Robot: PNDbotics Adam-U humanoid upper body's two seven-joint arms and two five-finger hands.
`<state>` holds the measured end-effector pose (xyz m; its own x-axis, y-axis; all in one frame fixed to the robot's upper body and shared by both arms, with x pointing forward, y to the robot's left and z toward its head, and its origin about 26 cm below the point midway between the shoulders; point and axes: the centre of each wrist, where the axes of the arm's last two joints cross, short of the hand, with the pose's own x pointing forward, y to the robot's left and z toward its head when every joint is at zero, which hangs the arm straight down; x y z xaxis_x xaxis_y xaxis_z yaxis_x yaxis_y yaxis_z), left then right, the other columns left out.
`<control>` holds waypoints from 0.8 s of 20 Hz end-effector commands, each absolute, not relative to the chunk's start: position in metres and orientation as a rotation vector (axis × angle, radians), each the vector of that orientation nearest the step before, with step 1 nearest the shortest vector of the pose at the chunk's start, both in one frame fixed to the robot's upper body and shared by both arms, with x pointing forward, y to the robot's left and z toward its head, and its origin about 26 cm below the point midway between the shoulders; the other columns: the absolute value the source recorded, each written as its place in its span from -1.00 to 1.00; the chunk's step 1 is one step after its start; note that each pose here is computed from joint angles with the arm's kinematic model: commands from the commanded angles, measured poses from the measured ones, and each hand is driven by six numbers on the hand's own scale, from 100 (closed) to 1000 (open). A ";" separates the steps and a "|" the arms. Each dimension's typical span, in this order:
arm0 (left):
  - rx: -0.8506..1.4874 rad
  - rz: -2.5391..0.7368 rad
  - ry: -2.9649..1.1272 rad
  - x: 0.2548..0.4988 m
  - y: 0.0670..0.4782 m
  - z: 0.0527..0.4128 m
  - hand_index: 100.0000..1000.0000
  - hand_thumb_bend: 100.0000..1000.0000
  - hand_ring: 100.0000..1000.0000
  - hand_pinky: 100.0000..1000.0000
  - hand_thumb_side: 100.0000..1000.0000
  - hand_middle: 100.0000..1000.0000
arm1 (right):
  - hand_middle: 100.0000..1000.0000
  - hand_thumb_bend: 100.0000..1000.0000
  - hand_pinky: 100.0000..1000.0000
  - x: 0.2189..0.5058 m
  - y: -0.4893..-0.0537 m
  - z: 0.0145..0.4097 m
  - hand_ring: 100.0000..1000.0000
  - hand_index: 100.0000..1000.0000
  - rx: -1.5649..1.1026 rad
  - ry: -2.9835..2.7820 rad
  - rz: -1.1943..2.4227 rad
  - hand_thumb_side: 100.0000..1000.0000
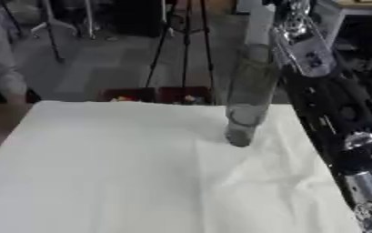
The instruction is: Arrange flowers into the vase.
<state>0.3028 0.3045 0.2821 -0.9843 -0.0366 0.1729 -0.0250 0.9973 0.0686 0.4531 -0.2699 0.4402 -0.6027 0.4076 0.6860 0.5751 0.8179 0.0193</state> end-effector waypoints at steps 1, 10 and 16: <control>0.069 -0.132 -2.988 0.298 0.308 0.291 0.93 -1.00 0.86 0.54 1.00 0.88 | -0.40 -0.55 -0.25 0.444 -0.271 0.457 -0.16 -0.38 -0.730 -2.318 -0.328 -0.23; 0.068 -0.129 -2.991 0.298 0.308 0.291 0.93 -1.00 0.85 0.54 1.00 0.88 | -0.22 -0.83 -0.07 0.445 -0.274 0.455 0.01 -0.40 -0.725 -2.293 -0.329 -0.36; 0.067 -0.127 -2.992 0.298 0.308 0.291 0.93 -1.00 0.85 0.54 1.00 0.88 | -0.19 -0.76 -0.07 0.449 -0.280 0.449 0.02 -0.45 -0.824 -2.239 -0.241 -0.37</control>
